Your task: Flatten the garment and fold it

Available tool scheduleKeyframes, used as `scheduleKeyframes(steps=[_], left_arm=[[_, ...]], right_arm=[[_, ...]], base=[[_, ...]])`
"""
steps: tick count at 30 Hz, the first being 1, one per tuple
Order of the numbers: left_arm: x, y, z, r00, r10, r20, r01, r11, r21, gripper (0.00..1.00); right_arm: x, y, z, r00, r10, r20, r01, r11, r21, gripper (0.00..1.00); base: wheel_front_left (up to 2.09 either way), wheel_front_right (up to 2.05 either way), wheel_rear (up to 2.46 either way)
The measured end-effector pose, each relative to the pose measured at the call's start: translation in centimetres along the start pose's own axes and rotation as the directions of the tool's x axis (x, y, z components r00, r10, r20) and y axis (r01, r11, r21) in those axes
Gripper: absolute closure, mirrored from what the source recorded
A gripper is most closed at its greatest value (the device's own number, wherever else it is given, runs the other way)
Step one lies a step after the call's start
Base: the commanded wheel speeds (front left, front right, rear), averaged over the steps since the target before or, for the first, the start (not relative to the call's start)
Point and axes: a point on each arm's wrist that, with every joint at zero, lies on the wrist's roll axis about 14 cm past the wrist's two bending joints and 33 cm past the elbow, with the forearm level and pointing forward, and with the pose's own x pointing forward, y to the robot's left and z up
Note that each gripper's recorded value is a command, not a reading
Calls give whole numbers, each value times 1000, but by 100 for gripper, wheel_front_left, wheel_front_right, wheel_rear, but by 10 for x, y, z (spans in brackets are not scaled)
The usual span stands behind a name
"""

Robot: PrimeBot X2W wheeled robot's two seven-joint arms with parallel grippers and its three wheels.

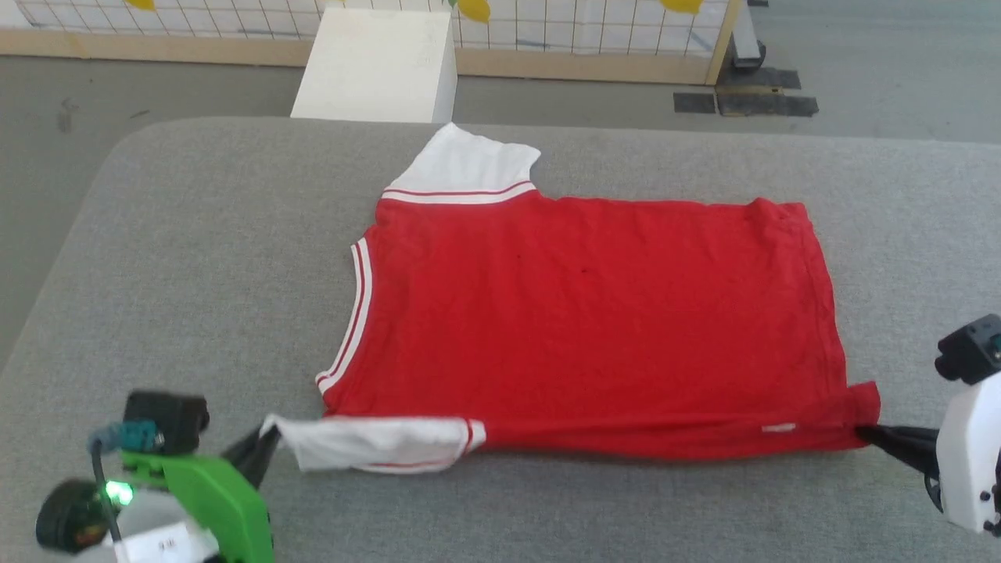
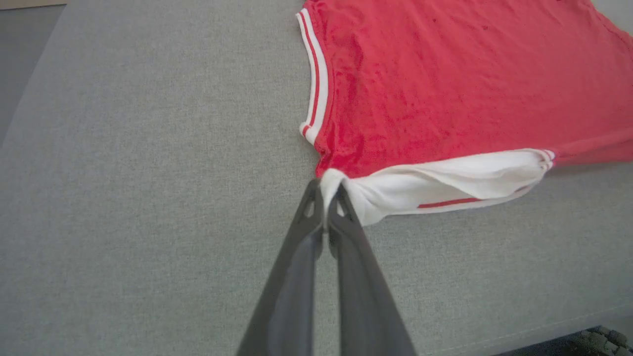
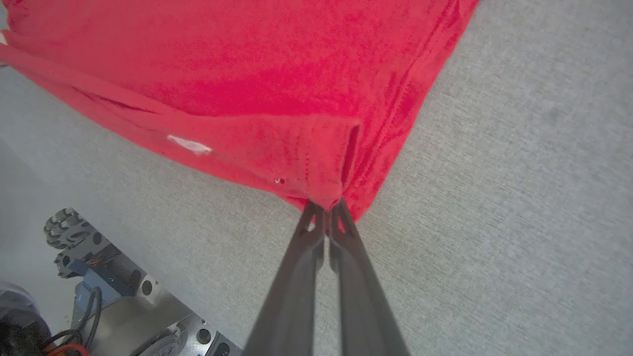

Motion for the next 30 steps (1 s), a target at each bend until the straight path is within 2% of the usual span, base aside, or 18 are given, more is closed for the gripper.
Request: scheduleKeyframes(steps=[5,14,19,26,30], left_arm=[[20,-7,41,995,-35,99,34,999,11,100],[69,-4,64,994,-41,100,35,998,56,100],[100,7,58,998,-15,56,10,997,78,100],[141,12,32,999,8,-32,-4,993,121,100],[153,14,17,997,17,-72,-7,991,132,100]], right_arm=[[4,-5,13,1000,-13,17,14,1000,-11,100],[22,-19,28,998,-61,9,62,997,-50,100],[38,-29,30,995,-97,-25,95,993,-64,100],[63,-40,13,983,-136,-124,129,989,-69,100],[71,-41,14,981,-143,-128,135,988,-71,100]], base=[[0,0,0],[0,0,0],[0,0,0],[0,0,0],[0,0,0]])
